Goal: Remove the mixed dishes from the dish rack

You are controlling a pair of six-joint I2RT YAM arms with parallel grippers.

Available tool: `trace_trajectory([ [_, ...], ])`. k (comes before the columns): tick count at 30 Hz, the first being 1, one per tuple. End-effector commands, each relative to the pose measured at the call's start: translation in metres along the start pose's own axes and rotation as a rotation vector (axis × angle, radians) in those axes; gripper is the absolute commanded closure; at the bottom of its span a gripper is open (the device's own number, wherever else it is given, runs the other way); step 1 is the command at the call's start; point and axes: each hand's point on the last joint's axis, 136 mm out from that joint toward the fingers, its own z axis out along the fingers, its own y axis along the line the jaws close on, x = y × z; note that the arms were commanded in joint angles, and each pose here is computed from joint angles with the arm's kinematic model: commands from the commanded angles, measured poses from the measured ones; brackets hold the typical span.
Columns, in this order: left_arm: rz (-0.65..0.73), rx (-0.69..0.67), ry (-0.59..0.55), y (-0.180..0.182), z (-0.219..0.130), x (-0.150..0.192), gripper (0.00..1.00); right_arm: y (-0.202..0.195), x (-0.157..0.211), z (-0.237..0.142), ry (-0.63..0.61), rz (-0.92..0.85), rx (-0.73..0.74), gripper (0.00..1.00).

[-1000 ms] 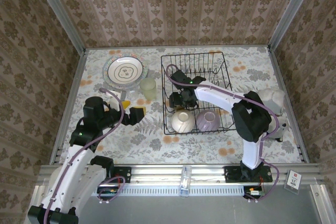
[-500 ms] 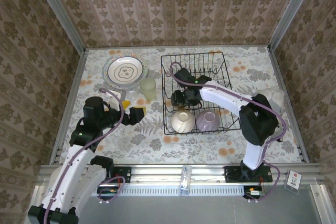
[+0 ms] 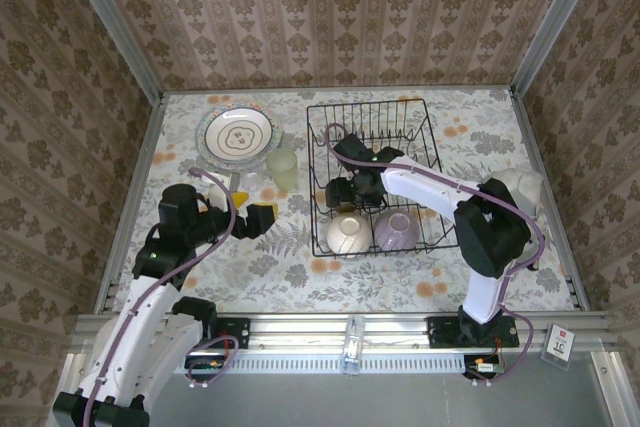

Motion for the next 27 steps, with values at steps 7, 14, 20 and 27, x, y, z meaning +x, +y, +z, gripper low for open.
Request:
trace_trajectory([
  [7, -0.011, 0.006, -0.02, -0.003, -0.003, -0.008, 0.0, -0.001, -0.008, -0.012, -0.019, 0.002, -0.014, 0.1],
  [14, -0.013, 0.006, -0.02, -0.003, -0.003, -0.008, 0.0, 0.001, -0.019, -0.012, -0.026, -0.002, -0.004, 0.08],
  [20, -0.016, 0.008, -0.022, -0.004, -0.003, -0.009, 0.0, 0.001, -0.026, -0.009, -0.024, -0.01, 0.006, 0.08],
  [27, -0.017, 0.009, -0.026, -0.004, -0.003, -0.009, 0.0, 0.001, -0.031, -0.001, -0.013, -0.019, 0.016, 0.11],
])
